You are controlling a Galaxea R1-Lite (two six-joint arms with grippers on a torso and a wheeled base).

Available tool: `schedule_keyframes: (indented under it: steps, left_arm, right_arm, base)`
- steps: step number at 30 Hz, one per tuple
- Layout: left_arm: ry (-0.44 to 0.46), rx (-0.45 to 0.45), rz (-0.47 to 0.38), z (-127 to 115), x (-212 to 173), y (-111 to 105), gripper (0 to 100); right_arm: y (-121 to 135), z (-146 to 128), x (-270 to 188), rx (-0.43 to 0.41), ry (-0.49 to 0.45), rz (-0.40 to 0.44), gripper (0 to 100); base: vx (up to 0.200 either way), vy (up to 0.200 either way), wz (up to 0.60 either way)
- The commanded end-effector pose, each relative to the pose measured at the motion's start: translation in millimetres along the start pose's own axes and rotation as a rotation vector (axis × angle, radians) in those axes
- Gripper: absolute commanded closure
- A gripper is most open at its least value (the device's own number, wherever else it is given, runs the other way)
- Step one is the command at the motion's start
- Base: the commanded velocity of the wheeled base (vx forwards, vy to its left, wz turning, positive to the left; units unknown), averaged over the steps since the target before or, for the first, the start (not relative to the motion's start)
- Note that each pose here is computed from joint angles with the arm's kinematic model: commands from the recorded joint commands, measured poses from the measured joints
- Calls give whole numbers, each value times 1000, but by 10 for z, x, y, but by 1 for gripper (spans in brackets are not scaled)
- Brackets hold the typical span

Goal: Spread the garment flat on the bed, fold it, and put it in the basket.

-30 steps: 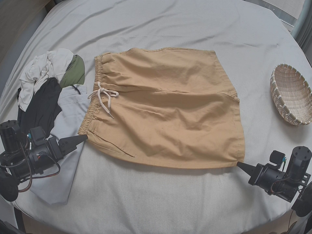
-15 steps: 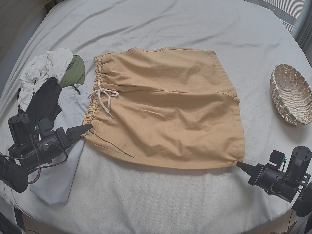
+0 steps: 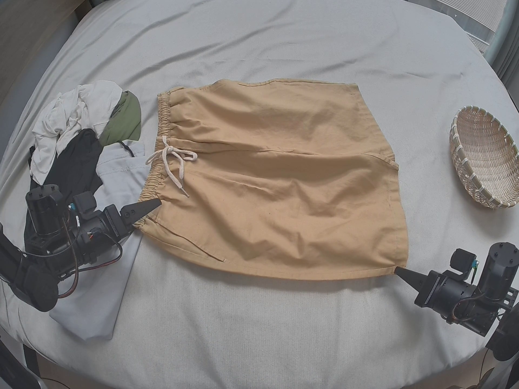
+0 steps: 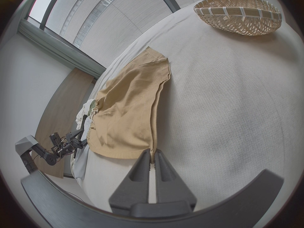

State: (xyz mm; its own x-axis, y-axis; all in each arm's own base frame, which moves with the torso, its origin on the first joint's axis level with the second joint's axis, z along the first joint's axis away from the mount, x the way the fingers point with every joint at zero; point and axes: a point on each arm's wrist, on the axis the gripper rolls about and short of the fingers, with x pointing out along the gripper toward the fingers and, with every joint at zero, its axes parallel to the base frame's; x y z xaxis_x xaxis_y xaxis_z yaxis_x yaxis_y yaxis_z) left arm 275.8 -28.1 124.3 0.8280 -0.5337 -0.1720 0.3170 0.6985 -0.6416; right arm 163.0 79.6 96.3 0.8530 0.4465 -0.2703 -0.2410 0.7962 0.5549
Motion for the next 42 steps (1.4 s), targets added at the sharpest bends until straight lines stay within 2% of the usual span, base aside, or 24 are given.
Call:
schedule_keyframes:
  steps: [1,10,15,23,26,27,42]
  left_arm:
    - [3,-4,1,-3,10,12,100]
    - [46,-17,-5,-147,-158,-63,100]
    - [78,-20,-39,-194,-395,-156,100]
    - [116,-27,-37,-289,-647,-294,100]
    - [141,-19,-32,-331,-723,-319,100]
    - [175,-5,-25,-382,-803,-330,100]
    - [285,59,-5,-645,-1309,-484,100]
  right_arm:
    - [-21,-32,-28,1,13,-12,100]
    - [-33,-13,-80,2,4,-35,100]
    - [-64,-32,-185,4,43,-76,100]
    - [-81,-70,-367,4,95,-111,100]
    - [-85,-76,-411,3,102,-118,100]
    - [-90,-88,-447,2,115,-124,100]
    - [-128,-196,-693,3,209,-160,100]
  base:
    - [0,0,0]
    - [0,0,0]
    - [0,0,0]
    - [0,0,0]
    - [0,0,0]
    - [0,0,0]
    - [0,0,0]
